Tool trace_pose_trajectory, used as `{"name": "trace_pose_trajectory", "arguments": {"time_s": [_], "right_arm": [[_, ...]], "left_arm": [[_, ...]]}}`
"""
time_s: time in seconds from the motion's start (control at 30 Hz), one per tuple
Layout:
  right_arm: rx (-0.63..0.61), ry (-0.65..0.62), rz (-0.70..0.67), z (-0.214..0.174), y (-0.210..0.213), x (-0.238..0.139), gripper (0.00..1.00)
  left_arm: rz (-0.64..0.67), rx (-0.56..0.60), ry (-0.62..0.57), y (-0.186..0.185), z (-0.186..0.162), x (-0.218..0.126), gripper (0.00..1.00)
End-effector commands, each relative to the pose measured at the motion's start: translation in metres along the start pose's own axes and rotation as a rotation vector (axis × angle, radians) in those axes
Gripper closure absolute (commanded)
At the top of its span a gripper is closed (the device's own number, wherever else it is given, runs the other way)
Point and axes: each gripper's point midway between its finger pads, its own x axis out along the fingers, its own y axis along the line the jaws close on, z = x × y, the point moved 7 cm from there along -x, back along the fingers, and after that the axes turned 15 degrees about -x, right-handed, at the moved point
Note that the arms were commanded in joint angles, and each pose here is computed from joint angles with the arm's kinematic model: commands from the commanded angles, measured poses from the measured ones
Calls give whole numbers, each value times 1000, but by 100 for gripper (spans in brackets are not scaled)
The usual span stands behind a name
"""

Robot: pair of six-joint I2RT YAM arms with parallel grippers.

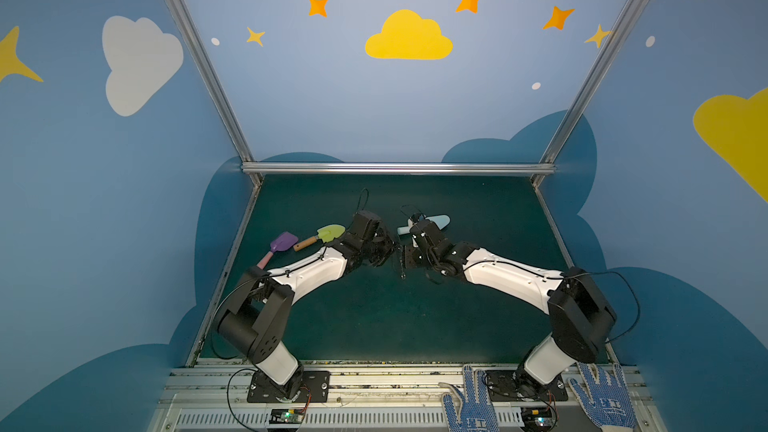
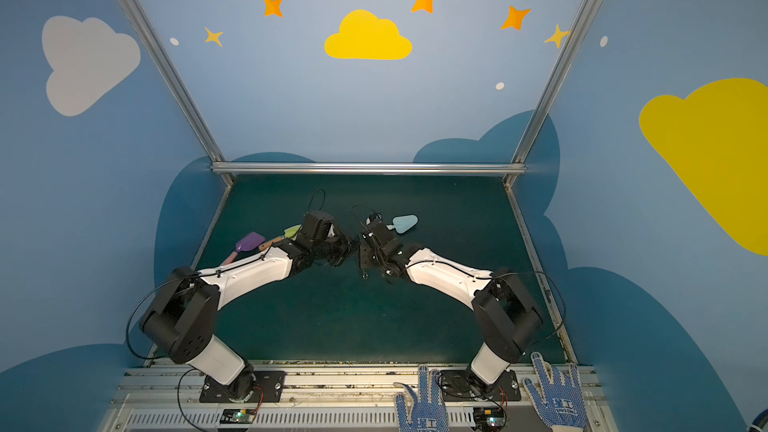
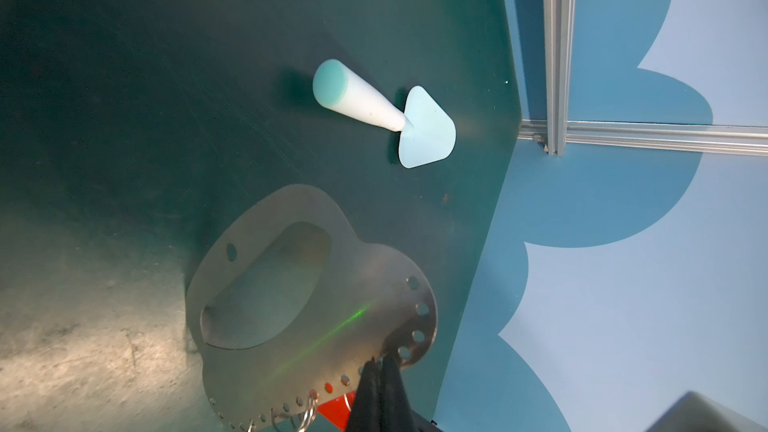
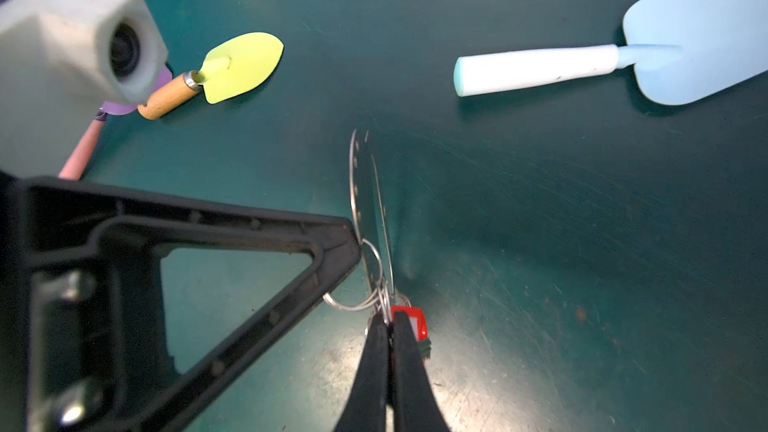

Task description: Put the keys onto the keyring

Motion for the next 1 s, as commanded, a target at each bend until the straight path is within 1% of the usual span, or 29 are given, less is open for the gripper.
{"name": "trace_pose_trajectory", "arguments": {"time_s": [0.0,0.27,0.53,0.97], "right_arm": [[-2,-3,94,0,18,-6,100],[14,-6,67,-7,7,-17,100],[8,35,80,-21,4,-16,100],[-61,134,282,-17,10,-10,100]], "left_arm": [[-44,9,-10,-7,-3,-7,96],[-49,-4,-30,-4,3,-13,96],[-72,-2,-26,-8,4,-17,96],[-135,68,178,-29,-12,-4,96]]}}
